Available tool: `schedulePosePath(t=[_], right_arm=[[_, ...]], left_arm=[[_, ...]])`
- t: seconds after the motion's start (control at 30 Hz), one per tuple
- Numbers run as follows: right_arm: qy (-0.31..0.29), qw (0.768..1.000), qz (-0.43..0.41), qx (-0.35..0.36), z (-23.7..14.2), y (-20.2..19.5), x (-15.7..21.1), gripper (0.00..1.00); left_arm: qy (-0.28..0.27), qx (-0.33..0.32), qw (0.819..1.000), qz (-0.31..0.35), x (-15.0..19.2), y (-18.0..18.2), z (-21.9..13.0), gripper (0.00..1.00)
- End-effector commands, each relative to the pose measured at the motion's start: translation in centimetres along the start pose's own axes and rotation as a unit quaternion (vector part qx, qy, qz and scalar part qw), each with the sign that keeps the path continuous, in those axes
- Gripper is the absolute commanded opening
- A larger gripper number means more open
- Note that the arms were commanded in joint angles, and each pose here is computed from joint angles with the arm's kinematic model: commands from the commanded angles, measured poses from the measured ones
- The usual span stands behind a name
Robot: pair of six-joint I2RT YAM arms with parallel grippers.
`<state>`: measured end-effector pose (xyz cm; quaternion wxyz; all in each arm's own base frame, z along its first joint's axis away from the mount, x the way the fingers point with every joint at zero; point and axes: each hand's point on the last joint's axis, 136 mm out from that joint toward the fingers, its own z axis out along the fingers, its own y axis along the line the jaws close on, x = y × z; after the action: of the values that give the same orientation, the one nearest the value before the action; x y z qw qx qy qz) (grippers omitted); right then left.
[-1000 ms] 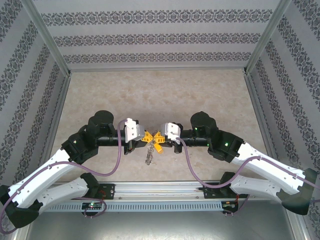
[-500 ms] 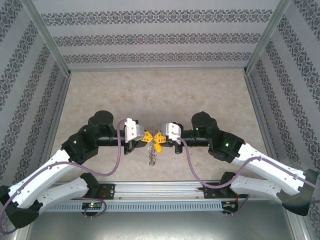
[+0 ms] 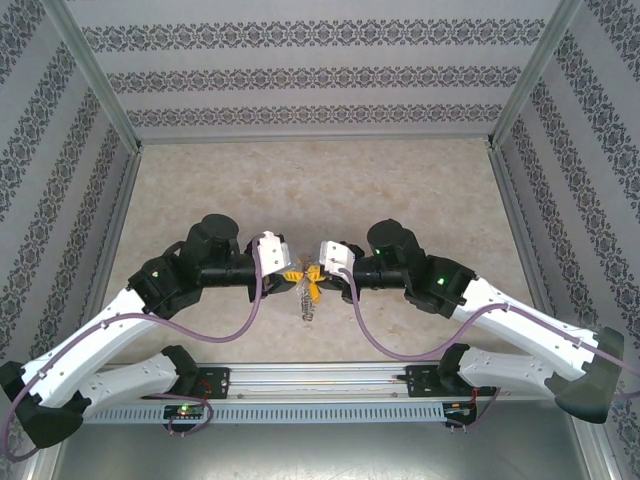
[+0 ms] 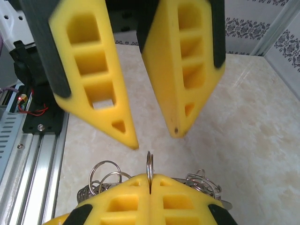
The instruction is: Put the keys on the keyring
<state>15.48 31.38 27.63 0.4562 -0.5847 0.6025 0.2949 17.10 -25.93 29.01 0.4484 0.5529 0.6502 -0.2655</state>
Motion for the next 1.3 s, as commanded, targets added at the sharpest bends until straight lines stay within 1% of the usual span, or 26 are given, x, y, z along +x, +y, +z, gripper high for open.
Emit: schedulePosePath(t=[0.0, 0.13, 0.17, 0.23, 0.37, 0.43, 0.57, 0.63, 0.7, 0.9, 1.0, 1.13, 1.27], right_arm=[[-0.032, 0.999, -0.018, 0.006, -0.7, -0.5, -2.5, 0.0], [-0.036, 0.999, -0.019, -0.003, -0.6, -0.1, -2.5, 0.0], [-0.035, 0.999, -0.018, -0.004, -0.5, -0.1, -2.5, 0.0], [-0.032, 0.999, -0.017, -0.007, -0.3, -0.1, -2.3, 0.0], [-0.037, 0.999, -0.019, -0.011, -0.5, 0.2, -2.5, 0.0], [-0.038, 0.999, -0.02, -0.011, -0.6, 0.2, -2.5, 0.0], [-0.035, 0.999, -0.015, -0.011, -0.5, 0.3, -2.1, 0.0], [-0.034, 0.999, -0.011, -0.007, -0.5, 0.2, -1.8, 0.07], [-0.033, 0.999, -0.009, -0.005, -0.5, 0.2, -1.6, 0.09], [-0.041, 0.999, -0.007, -0.008, -1.0, 0.6, -1.7, 0.11], [-0.055, 0.998, -0.01, -0.012, -1.5, 1.0, -1.9, 0.13], [-0.071, 0.997, -0.014, -0.019, -2.1, 1.6, -2.1, 0.17], [-0.07, 0.997, -0.014, -0.021, -2.1, 1.7, -2.0, 0.18]], left_arm=[[0.004, 0.001, 1.0, 0.013, -0.3, -0.1, -0.2, 0.28], [0.007, -0.003, 1.0, 0.012, -0.2, 0.2, 0.2, 0.28], [0.008, -0.001, 1.0, 0.012, -0.1, 0.1, 0.3, 0.25], [0.006, 0.002, 1.0, 0.012, -0.3, 0.1, 0.4, 0.16], [0.01, 0.005, 1.0, 0.012, -0.2, 0.1, 0.8, 0.12], [0.009, 0.01, 1.0, 0.015, -0.3, 0.0, 1.0, 0.0], [-0.014, 0.016, 1.0, 0.019, -1.2, -0.5, 0.6, 0.0], [-0.031, 0.017, 0.999, 0.02, -1.8, -0.7, 0.2, 0.0], [-0.046, 0.022, 0.999, 0.02, -2.2, -1.0, -0.2, 0.0], [-0.098, 0.055, 0.994, 0.012, -3.8, -2.4, -1.0, 0.0], [-0.12, 0.056, 0.991, 0.011, -4.5, -2.7, -1.5, 0.0], [-0.131, 0.061, 0.989, 0.01, -4.9, -2.8, -1.8, 0.0], [-0.137, 0.064, 0.988, 0.008, -5.0, -2.9, -1.8, 0.0]])
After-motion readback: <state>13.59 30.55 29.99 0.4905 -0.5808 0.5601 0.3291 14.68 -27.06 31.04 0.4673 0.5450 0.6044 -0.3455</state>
